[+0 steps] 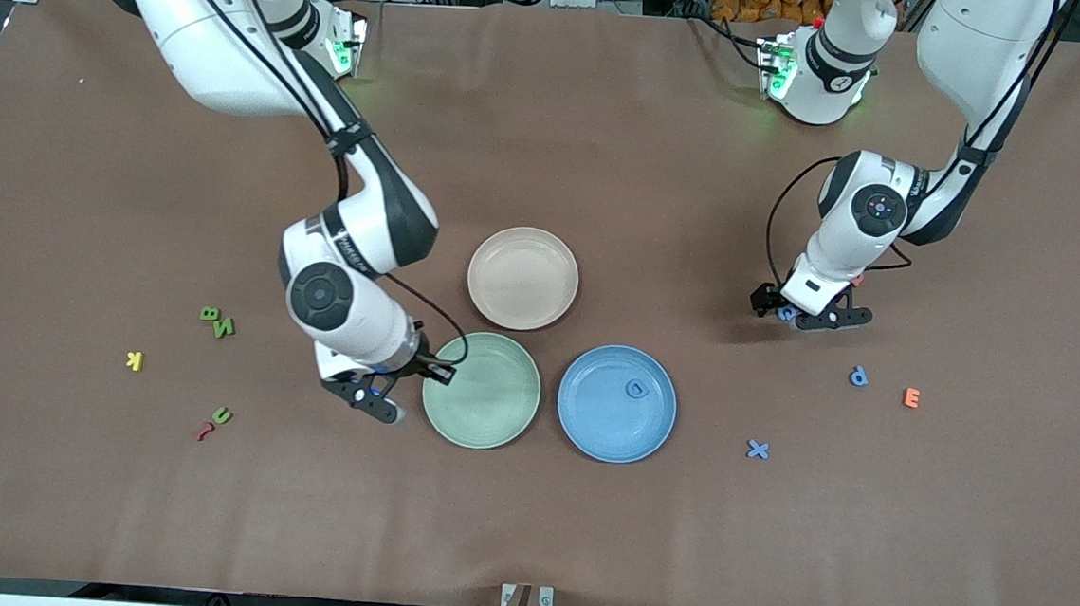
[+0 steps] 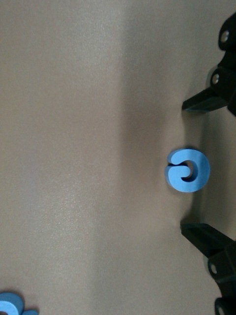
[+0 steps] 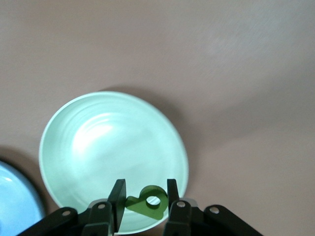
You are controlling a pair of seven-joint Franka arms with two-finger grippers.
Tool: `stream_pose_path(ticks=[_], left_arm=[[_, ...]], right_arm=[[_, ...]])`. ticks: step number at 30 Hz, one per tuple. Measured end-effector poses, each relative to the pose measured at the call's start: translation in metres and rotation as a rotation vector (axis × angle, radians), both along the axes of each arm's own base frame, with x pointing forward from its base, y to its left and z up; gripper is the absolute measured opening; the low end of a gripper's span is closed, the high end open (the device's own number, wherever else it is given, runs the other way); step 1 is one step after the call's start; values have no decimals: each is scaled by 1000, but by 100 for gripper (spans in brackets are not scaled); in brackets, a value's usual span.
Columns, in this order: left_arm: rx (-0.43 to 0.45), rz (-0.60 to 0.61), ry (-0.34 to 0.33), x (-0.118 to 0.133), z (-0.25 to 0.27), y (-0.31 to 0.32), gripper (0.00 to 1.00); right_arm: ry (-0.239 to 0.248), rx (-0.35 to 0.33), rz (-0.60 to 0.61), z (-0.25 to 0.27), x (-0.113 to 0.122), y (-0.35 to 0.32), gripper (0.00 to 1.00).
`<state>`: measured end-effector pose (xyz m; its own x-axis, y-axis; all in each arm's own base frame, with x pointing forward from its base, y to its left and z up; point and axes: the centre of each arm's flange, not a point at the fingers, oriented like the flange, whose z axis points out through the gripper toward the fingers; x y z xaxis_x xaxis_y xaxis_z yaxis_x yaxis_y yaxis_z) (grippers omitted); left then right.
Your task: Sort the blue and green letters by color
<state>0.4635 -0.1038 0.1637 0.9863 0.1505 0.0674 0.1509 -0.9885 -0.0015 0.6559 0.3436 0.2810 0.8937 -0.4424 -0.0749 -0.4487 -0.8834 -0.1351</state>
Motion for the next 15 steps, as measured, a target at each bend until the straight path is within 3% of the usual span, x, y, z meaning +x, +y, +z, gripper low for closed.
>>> stream_pose_path(ticks=[5,13,15], left_arm=[[7,-16,-2,0,0,2,100],[28,-48,-20,3,7,14,62],[31,-44,-23,4,8,20,47]], right_arm=[[-4,12,-43,-14,-10,24,38],[-9,23,-92,-34,-10,29,39],[-9,22,-96,-37,-9,28,50]])
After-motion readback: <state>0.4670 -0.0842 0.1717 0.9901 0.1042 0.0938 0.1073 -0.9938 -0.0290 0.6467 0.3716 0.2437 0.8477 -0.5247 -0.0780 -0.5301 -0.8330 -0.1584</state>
